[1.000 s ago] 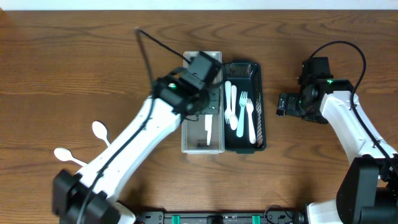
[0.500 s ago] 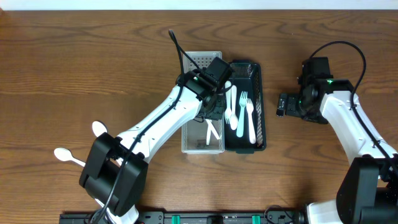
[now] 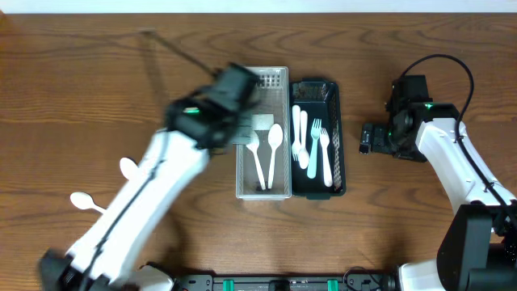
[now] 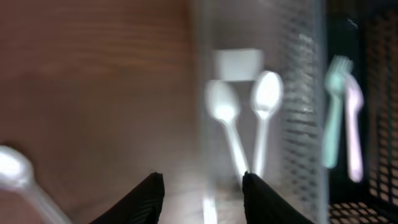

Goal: Pack container
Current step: 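Move left gripper to the spoon lying near the left arm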

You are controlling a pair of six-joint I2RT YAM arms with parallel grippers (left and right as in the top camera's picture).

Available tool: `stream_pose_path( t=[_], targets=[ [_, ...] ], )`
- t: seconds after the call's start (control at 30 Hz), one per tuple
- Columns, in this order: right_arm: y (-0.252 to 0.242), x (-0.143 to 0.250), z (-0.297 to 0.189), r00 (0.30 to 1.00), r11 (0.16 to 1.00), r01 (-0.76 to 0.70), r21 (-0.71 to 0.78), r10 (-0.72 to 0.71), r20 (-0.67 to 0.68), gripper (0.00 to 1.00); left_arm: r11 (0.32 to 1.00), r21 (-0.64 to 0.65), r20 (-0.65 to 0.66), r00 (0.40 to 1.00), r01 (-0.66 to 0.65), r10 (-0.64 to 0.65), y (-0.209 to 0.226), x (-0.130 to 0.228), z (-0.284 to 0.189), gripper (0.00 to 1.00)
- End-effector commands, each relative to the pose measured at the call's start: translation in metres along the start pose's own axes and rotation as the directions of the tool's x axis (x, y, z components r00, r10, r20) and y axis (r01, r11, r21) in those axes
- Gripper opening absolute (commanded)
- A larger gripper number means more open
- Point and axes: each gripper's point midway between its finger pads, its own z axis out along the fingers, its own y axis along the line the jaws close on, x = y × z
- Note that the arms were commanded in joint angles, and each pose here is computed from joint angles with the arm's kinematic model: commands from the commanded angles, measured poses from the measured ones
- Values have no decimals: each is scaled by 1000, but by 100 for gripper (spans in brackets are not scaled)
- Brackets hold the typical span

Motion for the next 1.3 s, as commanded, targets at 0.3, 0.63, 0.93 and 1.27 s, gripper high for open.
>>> stream_pose_path(
  t=[0.3,0.63,0.93,1.27],
  targets=[
    [-2,4,1,1000,1000,17,1,-17,-19,99,777,-223,44,802,589,-595,194,22,-22,99],
    [-2,5,1,999,1000,21,2,-21,-24,99,670,-308,-117,672,675,-731,230,95,76,98],
    [-3,8,1,999,1000,21,4,-21,-36,99,655,-333,-206,625,679,-753,232,119,125,98],
    [-4,10,1,999,1000,22,6,-21,-43,99,652,-354,-299,580,670,-758,227,137,153,98]
  ],
)
